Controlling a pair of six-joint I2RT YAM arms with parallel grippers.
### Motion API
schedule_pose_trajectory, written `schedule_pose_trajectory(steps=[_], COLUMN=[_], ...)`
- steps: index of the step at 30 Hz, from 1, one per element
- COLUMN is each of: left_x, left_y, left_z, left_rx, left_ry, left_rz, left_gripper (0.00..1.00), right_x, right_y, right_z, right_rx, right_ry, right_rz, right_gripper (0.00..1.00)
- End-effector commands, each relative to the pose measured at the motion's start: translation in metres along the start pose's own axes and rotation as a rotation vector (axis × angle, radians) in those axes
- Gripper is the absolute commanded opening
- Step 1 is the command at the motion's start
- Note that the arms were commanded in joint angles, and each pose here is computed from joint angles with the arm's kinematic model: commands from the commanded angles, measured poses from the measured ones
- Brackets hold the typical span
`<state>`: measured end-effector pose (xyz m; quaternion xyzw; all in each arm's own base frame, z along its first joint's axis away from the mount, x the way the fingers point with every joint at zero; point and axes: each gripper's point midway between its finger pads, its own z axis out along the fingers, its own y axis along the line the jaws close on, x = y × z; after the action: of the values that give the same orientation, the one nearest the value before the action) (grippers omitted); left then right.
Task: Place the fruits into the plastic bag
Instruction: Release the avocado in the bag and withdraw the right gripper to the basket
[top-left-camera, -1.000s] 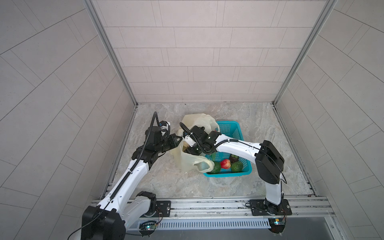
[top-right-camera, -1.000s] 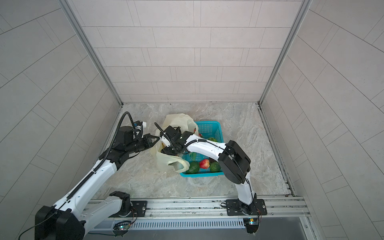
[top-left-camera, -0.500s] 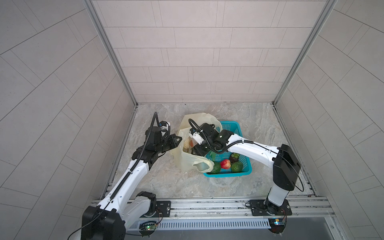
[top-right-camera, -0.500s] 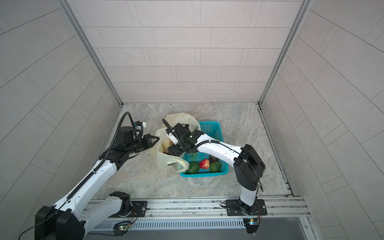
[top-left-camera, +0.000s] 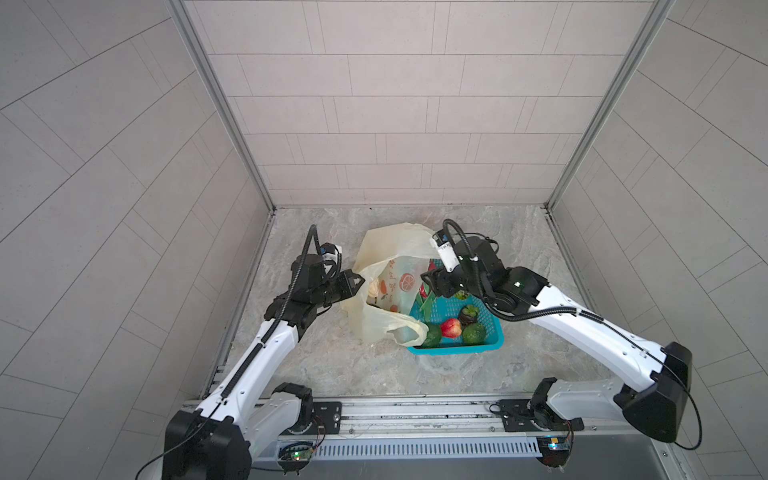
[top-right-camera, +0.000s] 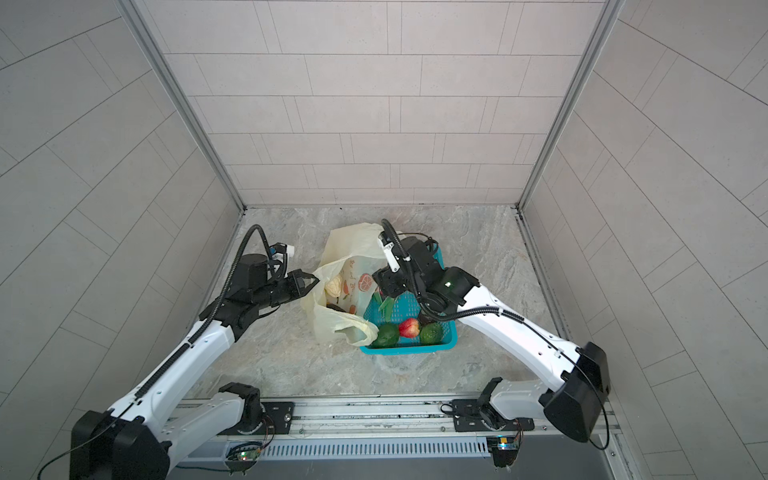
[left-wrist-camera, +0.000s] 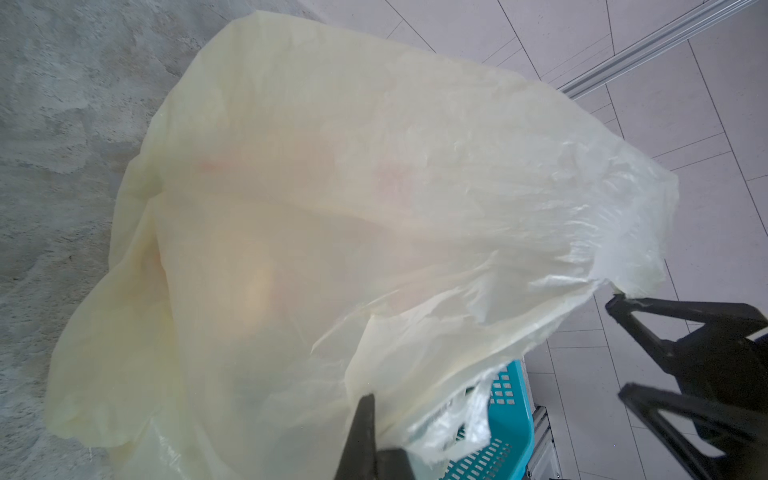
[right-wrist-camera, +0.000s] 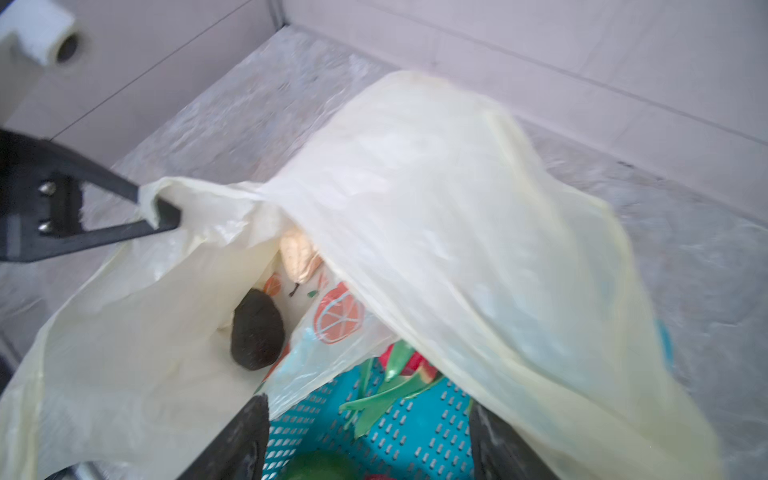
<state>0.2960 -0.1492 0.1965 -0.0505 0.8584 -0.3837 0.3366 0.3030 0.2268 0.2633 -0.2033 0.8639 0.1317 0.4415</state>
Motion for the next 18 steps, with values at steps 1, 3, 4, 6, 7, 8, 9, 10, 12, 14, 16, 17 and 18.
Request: schedule_pose_trajectory(steps=[1, 3, 4, 6, 7, 8, 9, 10, 12, 14, 16, 17, 18], left_x=[-0.004, -0.005, -0.005, -0.005, -0.006, -0.006, -0.007, -0.008, -0.007, -0.008, -0.008, -0.007, -0.008], left_y=[-0.002, 0.0, 0.0, 0.0, 0.0, 0.0, 0.0, -0.001, -0.001, -0.002, -0.002, -0.002, -0.002], left_z=[0.001, 0.002, 0.002, 0.002, 0.002, 0.002, 0.002, 0.002, 0.002, 0.003, 0.003, 0.003, 0.003], left_rx=[0.002, -0.003, -0.006, -0.007, -0.01, -0.008, -0.008, -0.007, -0.006, -0.007, -0.006, -0.006, -0.007], left_ry=[-0.019, -0.021, -0.023, -0.025, -0.026, -0.026, -0.027, -0.027, -0.025, -0.024, -0.023, -0.021, -0.023], left_rz=[0.031, 0.031, 0.031, 0.032, 0.031, 0.033, 0.032, 0.034, 0.032, 0.032, 0.032, 0.032, 0.033], left_gripper=[0.0, 0.0, 0.0, 0.0, 0.0, 0.0, 0.0, 0.0, 0.0, 0.0, 0.0, 0.0, 0.0], right_x=[0.005, 0.027, 0.041, 0.064, 0.074, 0.083, 0.091, 0.099, 0.112, 0.126, 0.138, 0.142, 0.146], right_y=[-0.059, -0.092, -0.104, -0.119, -0.121, -0.12, -0.117, -0.111, -0.099, -0.089, -0.08, -0.077, -0.073], right_z=[-0.021, -0.029, -0.031, -0.032, -0.029, -0.026, -0.022, -0.016, -0.006, 0.003, 0.011, 0.013, 0.016], right_rx=[0.225, 0.323, 0.357, 0.381, 0.372, 0.365, 0.351, 0.312, 0.25, 0.2, 0.16, 0.155, 0.147], right_ry=[-0.075, -0.065, -0.057, -0.032, -0.009, 0.015, 0.047, 0.082, 0.141, 0.196, 0.247, 0.265, 0.28], right_rz=[0.16, 0.281, 0.339, 0.417, 0.436, 0.436, 0.429, 0.415, 0.398, 0.389, 0.377, 0.369, 0.353], right_gripper=[0.72, 0.72, 0.72, 0.71, 0.71, 0.7, 0.7, 0.7, 0.68, 0.67, 0.65, 0.65, 0.65])
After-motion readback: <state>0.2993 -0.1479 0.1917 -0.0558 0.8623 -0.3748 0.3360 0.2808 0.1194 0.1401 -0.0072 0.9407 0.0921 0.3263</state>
